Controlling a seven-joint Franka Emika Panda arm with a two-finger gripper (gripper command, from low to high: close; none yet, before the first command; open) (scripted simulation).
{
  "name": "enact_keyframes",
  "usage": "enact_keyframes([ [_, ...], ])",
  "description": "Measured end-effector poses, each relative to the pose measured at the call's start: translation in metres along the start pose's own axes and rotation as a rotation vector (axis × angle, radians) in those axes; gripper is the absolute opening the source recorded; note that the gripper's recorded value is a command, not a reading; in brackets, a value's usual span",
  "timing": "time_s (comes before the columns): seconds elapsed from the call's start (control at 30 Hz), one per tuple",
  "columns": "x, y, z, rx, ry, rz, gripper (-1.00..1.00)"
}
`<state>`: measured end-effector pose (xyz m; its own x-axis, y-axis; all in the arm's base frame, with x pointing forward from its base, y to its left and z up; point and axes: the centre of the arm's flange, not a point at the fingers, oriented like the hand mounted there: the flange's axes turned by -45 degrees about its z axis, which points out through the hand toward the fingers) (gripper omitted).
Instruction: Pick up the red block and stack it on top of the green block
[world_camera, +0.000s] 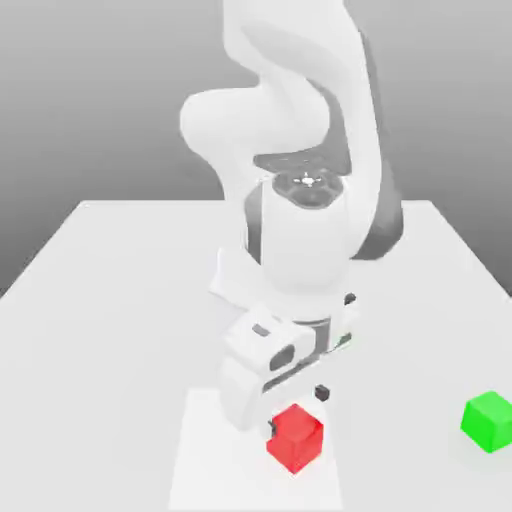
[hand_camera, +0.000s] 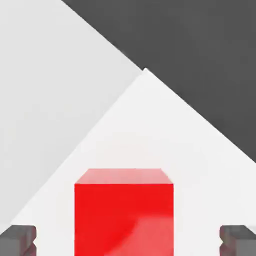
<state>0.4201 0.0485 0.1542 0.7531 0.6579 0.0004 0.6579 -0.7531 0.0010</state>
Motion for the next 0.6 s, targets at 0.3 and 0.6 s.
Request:
enact_keyframes([
  [0.3, 0.000, 0.000, -0.001, 0.001, -0.002, -0.001, -1.00],
  [0.6, 0.074, -0.084, -0.069, 0.002, -0.003, -0.266, -1.00],
])
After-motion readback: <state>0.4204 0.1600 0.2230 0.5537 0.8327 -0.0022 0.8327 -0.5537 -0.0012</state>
